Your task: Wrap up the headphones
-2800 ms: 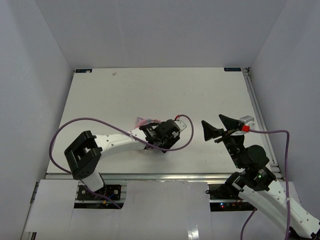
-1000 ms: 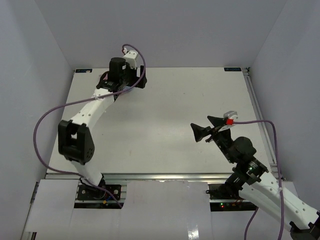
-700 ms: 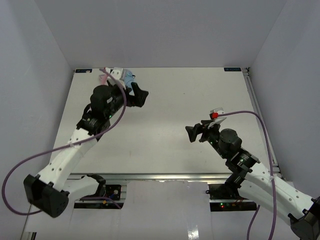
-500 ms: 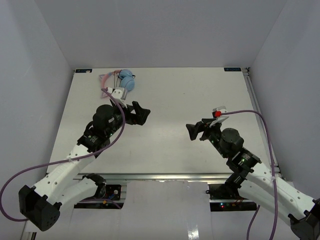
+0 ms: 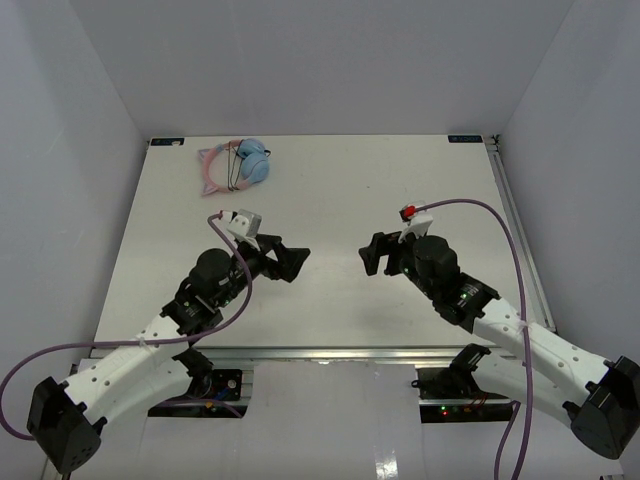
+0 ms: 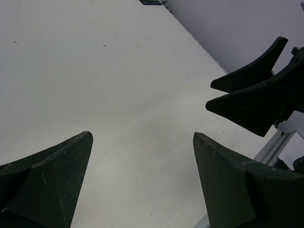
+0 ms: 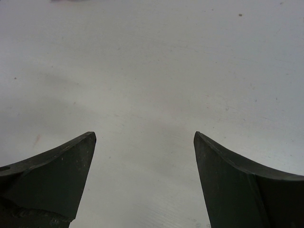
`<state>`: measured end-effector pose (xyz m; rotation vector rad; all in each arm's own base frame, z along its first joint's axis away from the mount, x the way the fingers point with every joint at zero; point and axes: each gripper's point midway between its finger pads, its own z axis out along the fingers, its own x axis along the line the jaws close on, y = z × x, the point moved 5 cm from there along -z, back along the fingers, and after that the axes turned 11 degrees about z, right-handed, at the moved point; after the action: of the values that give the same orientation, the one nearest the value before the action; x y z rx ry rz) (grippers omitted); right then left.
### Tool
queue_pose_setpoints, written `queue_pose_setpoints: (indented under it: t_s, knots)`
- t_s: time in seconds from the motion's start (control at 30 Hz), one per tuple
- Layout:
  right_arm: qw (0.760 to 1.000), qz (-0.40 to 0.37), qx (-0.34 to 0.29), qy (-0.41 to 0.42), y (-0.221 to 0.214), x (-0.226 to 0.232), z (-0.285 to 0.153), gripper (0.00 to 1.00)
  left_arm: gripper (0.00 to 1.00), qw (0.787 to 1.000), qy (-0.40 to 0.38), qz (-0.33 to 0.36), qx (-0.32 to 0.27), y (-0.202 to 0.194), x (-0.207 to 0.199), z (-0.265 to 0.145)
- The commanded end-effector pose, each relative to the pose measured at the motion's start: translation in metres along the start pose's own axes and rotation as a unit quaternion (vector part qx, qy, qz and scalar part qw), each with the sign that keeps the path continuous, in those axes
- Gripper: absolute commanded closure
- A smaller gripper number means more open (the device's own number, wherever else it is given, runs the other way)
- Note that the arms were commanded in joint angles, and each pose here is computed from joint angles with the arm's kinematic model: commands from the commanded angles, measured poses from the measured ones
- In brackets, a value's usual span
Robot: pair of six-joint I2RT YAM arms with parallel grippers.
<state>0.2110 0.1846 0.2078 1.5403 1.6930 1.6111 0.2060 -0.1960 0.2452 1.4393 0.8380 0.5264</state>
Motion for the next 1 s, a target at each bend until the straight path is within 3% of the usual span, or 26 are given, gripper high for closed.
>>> queue_pose_setpoints:
  t_s: [0.0,0.37,0.97]
  knots:
    - [1.000,0.019,-0.019,0.003,0.014,0.007,0.000,0.10,0.02,0.999,-0.009,0.014,-0.047,0.000,0.000,-0.006]
    - [0.998,0.029,-0.052,0.039,0.019,0.011,-0.010,0.10,0.02,0.997,-0.028,0.026,-0.061,0.002,-0.007,-0.010]
    - [0.998,0.027,-0.048,0.037,0.017,0.011,-0.008,0.10,0.02,0.996,-0.018,0.025,-0.085,0.004,-0.004,-0.019]
